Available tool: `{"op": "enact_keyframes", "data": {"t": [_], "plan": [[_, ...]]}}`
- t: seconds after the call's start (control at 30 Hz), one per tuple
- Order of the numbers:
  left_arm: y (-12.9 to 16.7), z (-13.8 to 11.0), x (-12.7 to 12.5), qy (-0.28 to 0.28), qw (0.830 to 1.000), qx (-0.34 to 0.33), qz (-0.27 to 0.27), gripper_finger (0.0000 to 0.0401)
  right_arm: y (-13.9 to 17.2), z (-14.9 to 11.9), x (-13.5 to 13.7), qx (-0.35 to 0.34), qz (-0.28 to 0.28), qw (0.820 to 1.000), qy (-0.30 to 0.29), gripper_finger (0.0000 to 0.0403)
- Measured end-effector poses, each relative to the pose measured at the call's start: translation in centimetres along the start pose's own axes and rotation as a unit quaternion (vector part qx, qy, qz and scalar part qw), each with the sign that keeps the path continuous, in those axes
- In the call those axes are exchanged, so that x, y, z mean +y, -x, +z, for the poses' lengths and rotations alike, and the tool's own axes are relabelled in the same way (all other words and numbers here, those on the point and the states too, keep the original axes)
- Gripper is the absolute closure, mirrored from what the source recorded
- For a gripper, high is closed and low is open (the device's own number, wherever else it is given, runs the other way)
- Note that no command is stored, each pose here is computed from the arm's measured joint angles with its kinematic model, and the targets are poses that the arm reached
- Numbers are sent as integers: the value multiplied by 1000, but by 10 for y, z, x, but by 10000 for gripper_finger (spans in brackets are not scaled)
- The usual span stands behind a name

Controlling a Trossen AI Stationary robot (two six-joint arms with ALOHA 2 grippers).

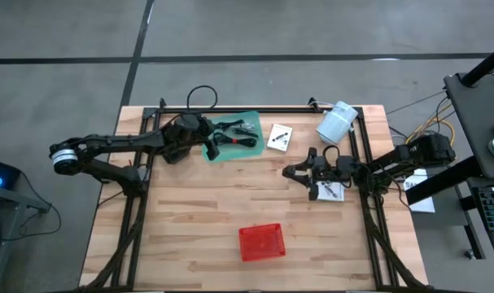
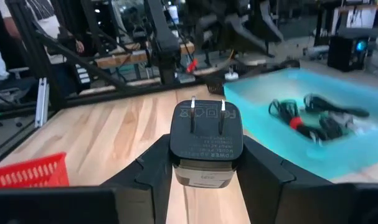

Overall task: Pick and place items into bin
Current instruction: Put the black charger adapter into the black bin

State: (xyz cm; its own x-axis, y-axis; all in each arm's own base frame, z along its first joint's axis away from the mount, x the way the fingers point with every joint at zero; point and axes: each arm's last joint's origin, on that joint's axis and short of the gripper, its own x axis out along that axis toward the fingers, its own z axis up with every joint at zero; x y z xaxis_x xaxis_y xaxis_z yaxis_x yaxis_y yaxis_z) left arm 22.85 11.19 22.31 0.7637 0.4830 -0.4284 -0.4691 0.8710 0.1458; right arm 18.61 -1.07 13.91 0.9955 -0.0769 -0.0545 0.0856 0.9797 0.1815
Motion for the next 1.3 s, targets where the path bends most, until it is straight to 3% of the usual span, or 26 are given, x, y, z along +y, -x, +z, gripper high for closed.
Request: {"op": "enact_keyframes", "data": {"t": [0.33,0.7,0.87,1.03,1.17,1.3], "plan": [[-6,-5,-1,-1,1000,15,-2,209,-24,34,-13,-4,28,999,24,271],[-1,0,0,26,1000,1,-1,209,-49,85,-23,57,0,994,93,270],[-2,0,-2,26,1000,1,-16,209,-54,87,-23,60,0,993,97,269],[-1,9,-7,35,994,-55,-93,209,-53,83,-24,65,0,993,99,268],[-4,20,-16,22,976,-124,-179,209,-54,83,-24,64,0,992,104,268],[-15,23,-27,8,957,-176,-232,209,-53,82,-24,65,0,992,108,267]]}}
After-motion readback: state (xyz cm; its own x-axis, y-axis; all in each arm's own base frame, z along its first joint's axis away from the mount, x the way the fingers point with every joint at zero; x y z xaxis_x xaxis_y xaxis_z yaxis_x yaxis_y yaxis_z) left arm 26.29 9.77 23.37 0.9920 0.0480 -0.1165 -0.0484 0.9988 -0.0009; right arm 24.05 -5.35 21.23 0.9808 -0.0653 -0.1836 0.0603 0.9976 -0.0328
